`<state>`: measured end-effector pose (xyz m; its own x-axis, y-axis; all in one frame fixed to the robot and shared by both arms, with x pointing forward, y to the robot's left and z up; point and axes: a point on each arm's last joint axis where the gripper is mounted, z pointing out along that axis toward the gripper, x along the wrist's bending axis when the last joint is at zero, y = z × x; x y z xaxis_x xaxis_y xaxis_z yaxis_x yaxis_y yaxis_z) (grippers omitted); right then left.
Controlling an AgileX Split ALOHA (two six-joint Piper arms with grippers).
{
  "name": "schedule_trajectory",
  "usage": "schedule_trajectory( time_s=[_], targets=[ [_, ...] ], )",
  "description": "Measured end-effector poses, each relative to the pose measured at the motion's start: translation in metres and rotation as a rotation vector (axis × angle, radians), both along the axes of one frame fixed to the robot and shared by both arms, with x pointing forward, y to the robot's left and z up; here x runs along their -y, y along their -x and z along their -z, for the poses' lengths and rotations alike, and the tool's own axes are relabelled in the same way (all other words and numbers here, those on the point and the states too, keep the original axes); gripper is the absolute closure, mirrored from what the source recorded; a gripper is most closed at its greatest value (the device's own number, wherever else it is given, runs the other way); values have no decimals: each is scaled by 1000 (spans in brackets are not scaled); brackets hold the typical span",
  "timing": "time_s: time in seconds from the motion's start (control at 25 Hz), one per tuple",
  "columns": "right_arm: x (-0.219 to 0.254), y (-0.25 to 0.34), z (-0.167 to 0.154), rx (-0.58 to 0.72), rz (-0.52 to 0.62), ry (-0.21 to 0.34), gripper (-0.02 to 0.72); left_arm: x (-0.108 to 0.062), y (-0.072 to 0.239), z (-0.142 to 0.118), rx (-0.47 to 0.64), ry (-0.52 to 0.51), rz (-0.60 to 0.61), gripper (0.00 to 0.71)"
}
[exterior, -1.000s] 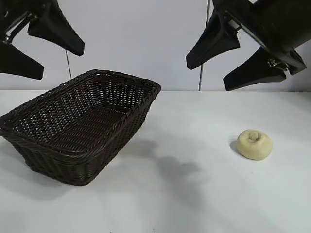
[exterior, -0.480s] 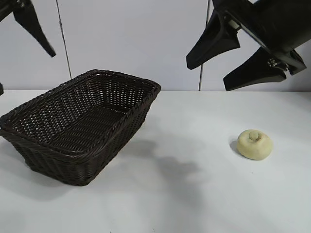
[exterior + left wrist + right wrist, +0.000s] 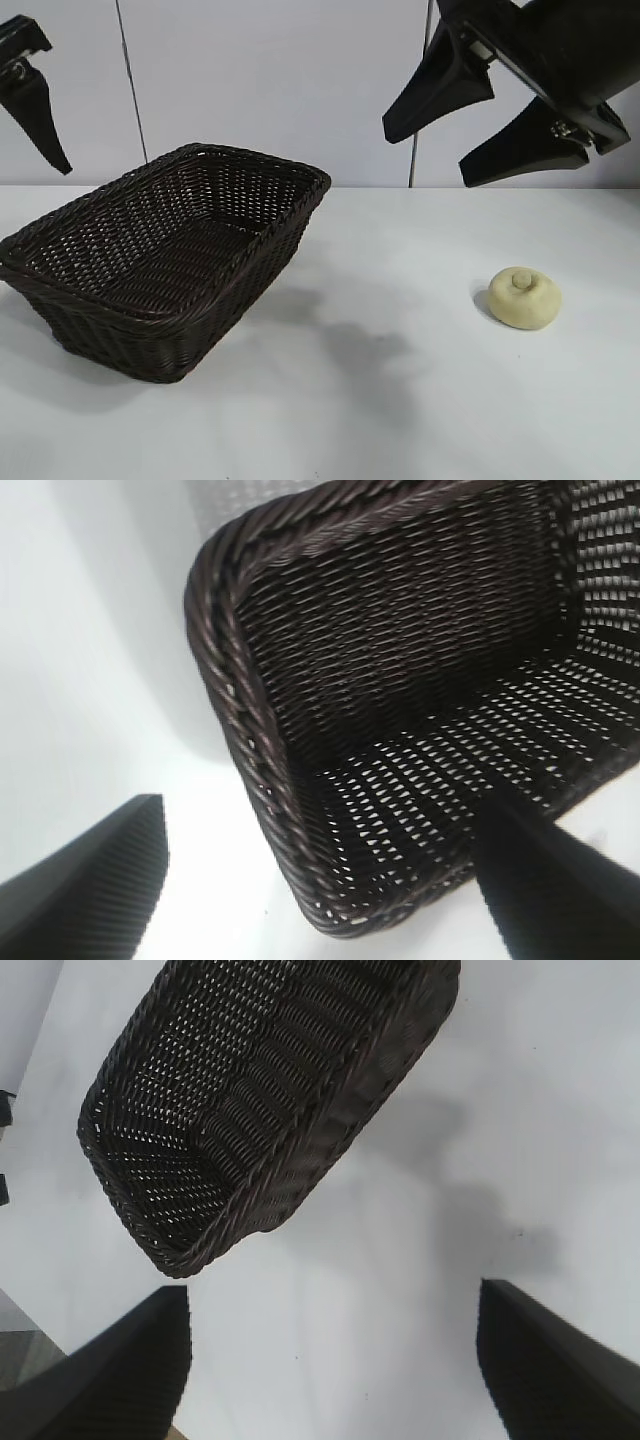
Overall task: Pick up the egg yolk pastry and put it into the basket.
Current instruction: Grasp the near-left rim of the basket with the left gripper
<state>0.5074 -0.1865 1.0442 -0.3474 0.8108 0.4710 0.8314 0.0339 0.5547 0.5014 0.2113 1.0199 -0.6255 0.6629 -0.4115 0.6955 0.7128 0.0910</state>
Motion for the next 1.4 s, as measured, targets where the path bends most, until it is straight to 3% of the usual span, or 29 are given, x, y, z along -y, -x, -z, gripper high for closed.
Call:
schedule_trajectory(
  time_s=[0.24, 0.64, 1.2, 1.32, 1.4],
  targets=[
    [0, 0, 0, 0, 0, 0, 136, 16, -4, 23, -60, 0, -2, 107],
    [0, 0, 0, 1, 1, 0, 136, 16, -9, 55, -72, 13, -87, 107],
    [0, -1, 0, 9, 8, 2, 136, 19, -21, 99, -127, -19, -108, 109],
    [0, -1, 0, 9, 8, 2, 136, 19, -22, 99, -119, -17, -109, 177],
    [0, -1, 0, 9, 8, 2, 136, 19, -22, 99, -120, -15, -110, 288]
  ],
)
